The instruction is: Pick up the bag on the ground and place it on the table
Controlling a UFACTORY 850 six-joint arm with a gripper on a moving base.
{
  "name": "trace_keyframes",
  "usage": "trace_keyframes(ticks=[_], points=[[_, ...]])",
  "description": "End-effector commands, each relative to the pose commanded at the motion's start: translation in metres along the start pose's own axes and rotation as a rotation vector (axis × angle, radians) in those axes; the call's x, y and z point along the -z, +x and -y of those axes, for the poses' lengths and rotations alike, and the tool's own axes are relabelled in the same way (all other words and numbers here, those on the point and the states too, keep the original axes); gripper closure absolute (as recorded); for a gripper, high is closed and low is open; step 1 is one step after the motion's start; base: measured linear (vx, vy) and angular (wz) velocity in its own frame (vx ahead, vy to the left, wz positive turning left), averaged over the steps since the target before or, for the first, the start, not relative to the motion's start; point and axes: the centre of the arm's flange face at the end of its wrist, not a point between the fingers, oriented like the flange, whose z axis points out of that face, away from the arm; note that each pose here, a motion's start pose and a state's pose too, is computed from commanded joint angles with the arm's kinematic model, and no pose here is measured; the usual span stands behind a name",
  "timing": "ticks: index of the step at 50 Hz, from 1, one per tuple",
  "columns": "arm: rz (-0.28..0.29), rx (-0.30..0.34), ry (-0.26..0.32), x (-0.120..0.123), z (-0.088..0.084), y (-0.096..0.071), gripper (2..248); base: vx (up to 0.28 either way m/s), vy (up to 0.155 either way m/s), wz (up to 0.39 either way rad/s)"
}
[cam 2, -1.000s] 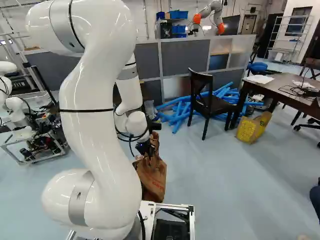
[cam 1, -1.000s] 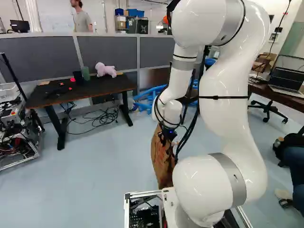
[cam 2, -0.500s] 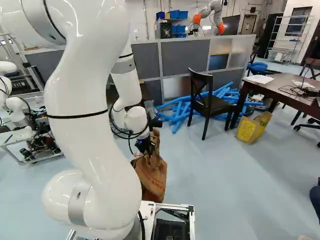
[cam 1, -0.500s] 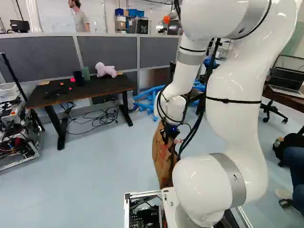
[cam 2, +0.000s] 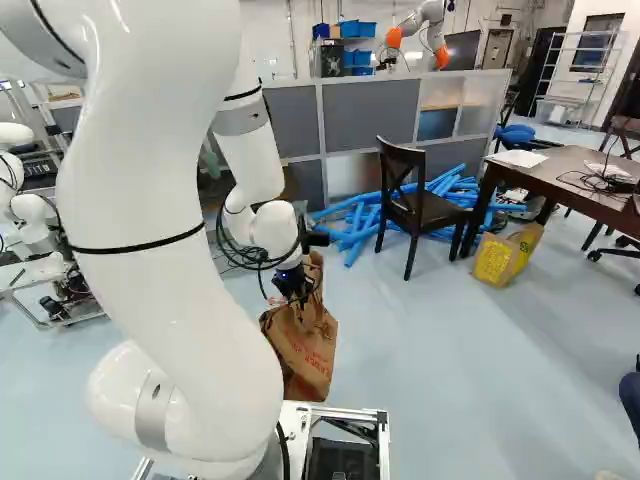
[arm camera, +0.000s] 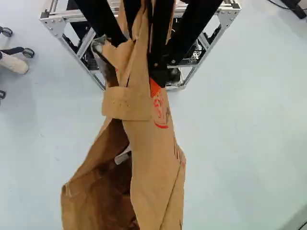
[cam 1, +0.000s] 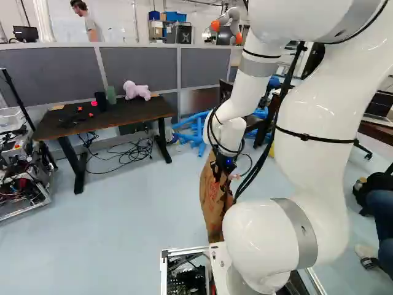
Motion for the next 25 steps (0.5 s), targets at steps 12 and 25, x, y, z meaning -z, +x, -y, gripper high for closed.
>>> trace_keyframes(ticks=[12, 25], points=[[-0.008, -0.015, 0.002, 0.016, -0.005, 0.004, 229, 0.000, 0.000, 0.000], [-0.011, -0.017, 0.005, 0.034, -0.005, 0.011, 229, 0.000, 0.000, 0.000]])
